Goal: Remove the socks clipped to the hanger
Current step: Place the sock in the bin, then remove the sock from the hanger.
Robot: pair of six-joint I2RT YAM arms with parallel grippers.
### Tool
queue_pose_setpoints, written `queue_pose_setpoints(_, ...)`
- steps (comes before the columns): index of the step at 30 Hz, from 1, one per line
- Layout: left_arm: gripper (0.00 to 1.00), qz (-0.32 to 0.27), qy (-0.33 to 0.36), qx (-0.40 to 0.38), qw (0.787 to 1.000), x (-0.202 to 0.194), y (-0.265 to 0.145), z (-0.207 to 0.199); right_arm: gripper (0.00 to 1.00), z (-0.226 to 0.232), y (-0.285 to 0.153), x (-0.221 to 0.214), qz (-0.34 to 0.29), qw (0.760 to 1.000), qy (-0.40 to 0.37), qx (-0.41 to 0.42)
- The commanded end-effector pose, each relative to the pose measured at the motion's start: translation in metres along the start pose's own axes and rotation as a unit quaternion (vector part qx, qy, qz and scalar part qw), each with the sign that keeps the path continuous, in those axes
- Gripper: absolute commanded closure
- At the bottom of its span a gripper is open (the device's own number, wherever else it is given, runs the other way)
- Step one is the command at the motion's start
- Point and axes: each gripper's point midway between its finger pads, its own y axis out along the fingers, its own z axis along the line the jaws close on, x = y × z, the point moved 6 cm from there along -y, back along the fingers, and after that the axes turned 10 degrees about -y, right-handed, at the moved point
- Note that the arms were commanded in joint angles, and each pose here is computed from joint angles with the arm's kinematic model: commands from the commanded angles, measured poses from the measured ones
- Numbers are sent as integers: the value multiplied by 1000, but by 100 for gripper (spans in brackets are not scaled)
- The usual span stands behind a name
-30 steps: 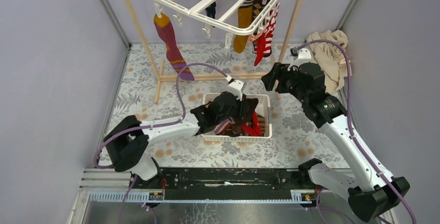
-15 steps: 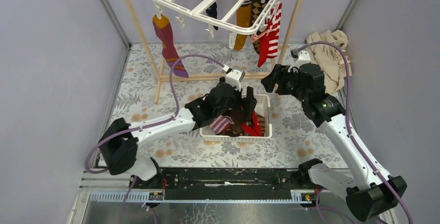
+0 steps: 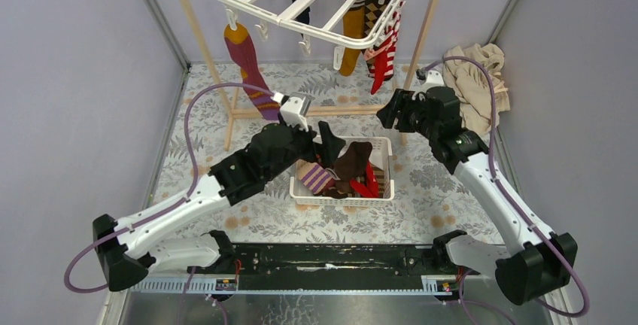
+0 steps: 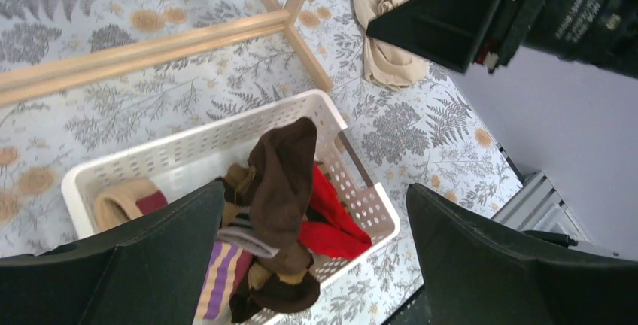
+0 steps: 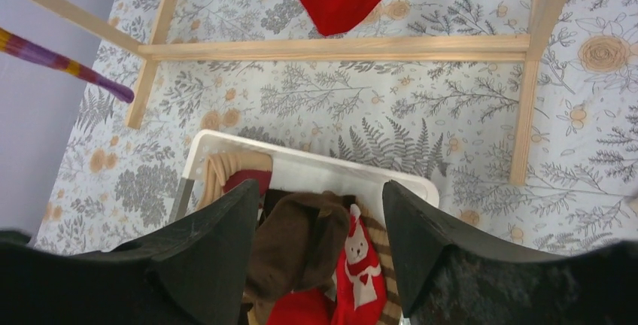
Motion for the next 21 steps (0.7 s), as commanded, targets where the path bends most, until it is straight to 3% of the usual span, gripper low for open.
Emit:
queue_pose_setpoints(1,1,17,-31,28,999,-16,-17,18,32,5,14,39,-71,997,2,15)
queue_pose_setpoints(10,1,7,-40,23,999,-14,-30,20,26,7,47,97,-198,980,-16,20)
queue_pose_setpoints(21,1,2,-41,13,999,-10,-35,17,25,-5,90,104,-202,979,-11,-15)
